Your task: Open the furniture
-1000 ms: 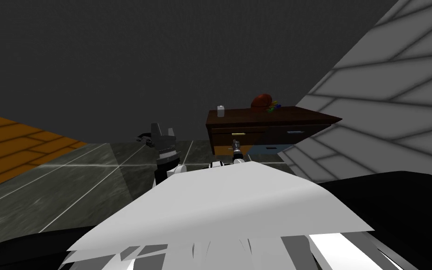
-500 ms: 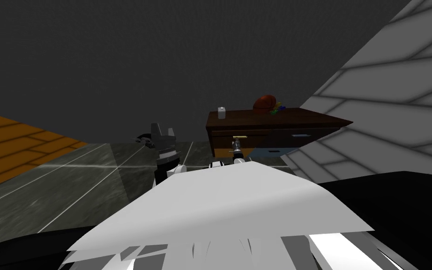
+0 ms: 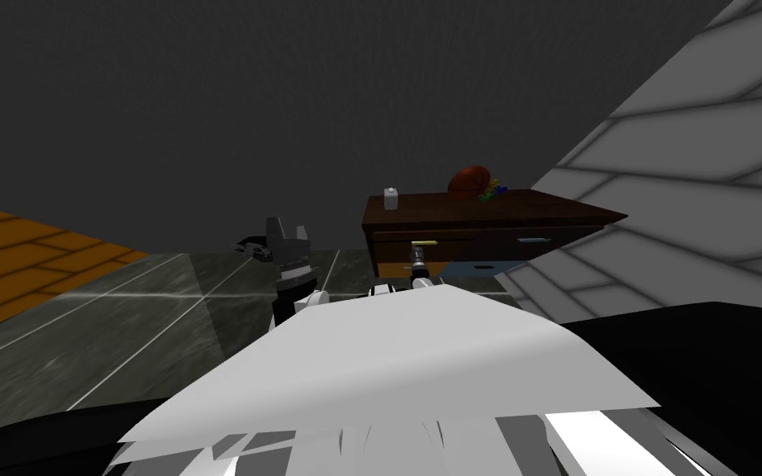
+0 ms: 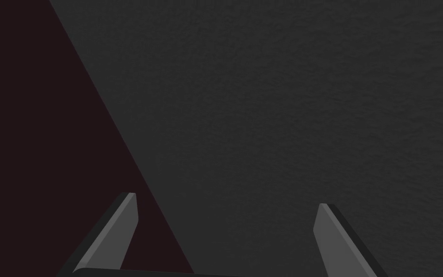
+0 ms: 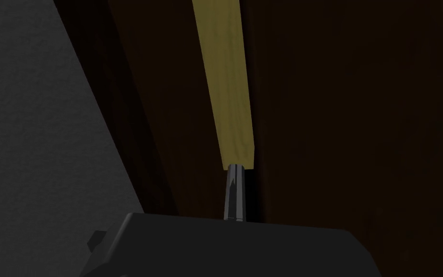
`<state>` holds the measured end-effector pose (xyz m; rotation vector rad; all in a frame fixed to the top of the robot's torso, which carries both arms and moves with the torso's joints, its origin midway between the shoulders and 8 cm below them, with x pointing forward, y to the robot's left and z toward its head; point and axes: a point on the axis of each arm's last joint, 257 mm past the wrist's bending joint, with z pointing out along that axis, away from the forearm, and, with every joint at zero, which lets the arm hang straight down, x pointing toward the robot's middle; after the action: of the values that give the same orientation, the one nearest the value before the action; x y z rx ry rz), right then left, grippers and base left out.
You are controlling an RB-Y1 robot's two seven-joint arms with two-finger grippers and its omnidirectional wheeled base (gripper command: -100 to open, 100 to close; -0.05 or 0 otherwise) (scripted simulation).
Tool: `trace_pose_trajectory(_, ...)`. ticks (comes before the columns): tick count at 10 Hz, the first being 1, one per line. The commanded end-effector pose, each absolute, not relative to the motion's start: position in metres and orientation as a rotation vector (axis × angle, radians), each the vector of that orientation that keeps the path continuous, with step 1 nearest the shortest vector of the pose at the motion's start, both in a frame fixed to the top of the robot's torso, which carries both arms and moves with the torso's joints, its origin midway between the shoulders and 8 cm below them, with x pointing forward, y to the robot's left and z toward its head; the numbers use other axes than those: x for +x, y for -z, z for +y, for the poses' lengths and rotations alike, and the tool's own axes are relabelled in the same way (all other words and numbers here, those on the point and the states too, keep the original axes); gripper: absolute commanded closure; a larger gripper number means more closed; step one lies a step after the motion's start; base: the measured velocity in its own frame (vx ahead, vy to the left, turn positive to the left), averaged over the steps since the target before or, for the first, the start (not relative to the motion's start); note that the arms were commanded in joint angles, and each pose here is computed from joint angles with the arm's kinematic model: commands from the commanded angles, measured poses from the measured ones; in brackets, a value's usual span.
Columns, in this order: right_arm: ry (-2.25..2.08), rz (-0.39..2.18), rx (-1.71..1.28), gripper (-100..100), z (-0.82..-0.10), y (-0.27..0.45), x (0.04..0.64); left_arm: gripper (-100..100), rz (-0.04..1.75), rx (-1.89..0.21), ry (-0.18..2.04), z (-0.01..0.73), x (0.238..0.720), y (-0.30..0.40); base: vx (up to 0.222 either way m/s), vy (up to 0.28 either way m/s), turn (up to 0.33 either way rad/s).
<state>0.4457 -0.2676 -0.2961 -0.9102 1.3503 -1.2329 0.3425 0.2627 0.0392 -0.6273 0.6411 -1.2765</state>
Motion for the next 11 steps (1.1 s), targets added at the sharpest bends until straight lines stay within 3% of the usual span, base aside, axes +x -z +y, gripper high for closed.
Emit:
trace_pose_trajectory(1, 1.224, 1.346, -0.918, 100, -0.263, 0.295, 0.444, 0, 0.641, -0.627, 1.277, 0.263, 0.343, -0.039, -0.21, 0.047, -0.043)
trace_pose_trajectory(3, 1.222, 1.345, -0.919, 100, -0.262, 0.294, 0.444, 0, 0.641, -0.627, 1.277, 0.263, 0.343, -0.039, -0.159, 0.014, -0.03)
trace_pose_trajectory(4, 1.228, 1.35, -0.919, -100, -0.264, 0.298, 0.442, 0, 0.641, -0.627, 1.277, 0.263, 0.343, -0.039, 0.068, -0.029, 0.056)
trace_pose_trajectory(11, 1.236, 1.355, -0.912, -100, -0.271, 0.298, 0.445, 0, 0.641, -0.627, 1.276, 0.263, 0.342, -0.039, 0.116, -0.04, 0.02)
